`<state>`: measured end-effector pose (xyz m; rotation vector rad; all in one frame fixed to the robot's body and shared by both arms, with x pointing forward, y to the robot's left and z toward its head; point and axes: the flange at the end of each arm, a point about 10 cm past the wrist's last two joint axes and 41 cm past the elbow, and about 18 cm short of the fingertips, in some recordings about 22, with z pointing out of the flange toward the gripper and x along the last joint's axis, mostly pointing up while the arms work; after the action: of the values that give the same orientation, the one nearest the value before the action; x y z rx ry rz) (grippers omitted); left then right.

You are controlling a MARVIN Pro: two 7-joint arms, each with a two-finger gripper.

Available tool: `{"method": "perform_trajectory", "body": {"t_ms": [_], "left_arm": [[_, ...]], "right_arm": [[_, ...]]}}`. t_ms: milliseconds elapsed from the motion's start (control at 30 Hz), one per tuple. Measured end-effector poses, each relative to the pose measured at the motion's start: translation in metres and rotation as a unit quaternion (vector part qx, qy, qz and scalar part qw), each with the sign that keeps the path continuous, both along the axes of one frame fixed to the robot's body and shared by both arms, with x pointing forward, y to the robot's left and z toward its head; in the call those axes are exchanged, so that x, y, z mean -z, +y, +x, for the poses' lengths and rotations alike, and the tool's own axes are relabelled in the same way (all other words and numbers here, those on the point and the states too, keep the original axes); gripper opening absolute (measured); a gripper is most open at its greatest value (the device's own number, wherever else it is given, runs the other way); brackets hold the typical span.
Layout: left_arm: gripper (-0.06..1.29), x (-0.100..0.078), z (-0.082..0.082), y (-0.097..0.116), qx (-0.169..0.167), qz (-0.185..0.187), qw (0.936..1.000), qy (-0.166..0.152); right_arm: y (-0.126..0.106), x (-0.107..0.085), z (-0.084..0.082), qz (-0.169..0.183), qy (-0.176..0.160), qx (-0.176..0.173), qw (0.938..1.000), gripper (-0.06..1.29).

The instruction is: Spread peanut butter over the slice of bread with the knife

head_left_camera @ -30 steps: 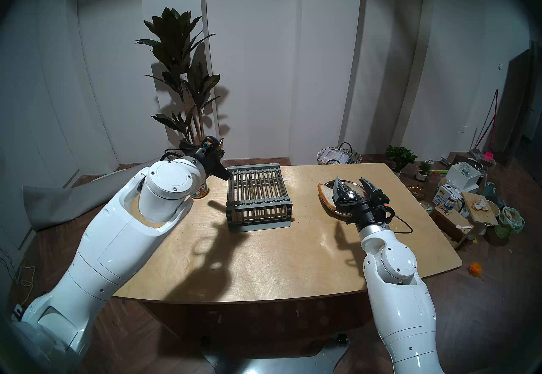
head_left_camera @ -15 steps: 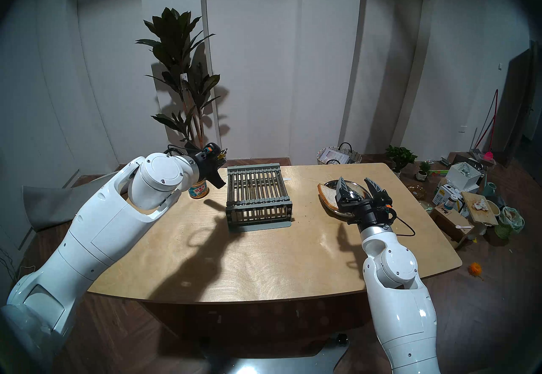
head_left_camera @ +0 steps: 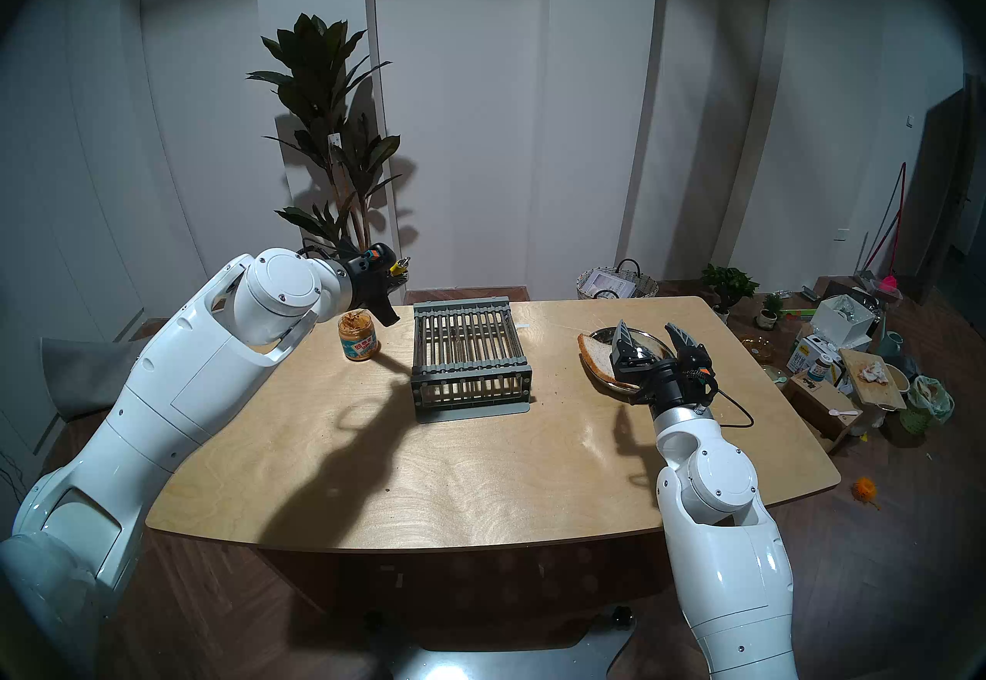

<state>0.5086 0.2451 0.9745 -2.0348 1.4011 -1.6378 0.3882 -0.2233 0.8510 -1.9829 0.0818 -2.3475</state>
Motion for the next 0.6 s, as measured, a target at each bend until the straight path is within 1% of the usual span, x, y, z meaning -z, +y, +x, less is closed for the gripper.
{"method": "perform_trajectory", "body": {"t_ms": [100,200,367,600], "left_arm": [[0.05,0.001,0.005,0.002,0.002,-0.002,1.0000,0.006],[0.05,0.005,0.014,0.005,0.005,-0.003,0.9999,0.015],[0.05,0.007,0.020,0.008,0.008,-0.005,0.9997,0.021],[0.05,0.011,0.025,0.010,0.010,-0.008,0.9996,0.027]], "right_arm": [[0.001,0.000,0.000,-0.001,0.001,0.002,1.0000,1.22],[0.002,-0.002,0.000,-0.004,0.001,0.007,1.0000,1.22],[0.003,-0.003,0.000,-0.007,0.000,0.012,0.9999,1.22],[0.004,-0.003,0.000,-0.009,0.000,0.014,0.9999,1.22]]}}
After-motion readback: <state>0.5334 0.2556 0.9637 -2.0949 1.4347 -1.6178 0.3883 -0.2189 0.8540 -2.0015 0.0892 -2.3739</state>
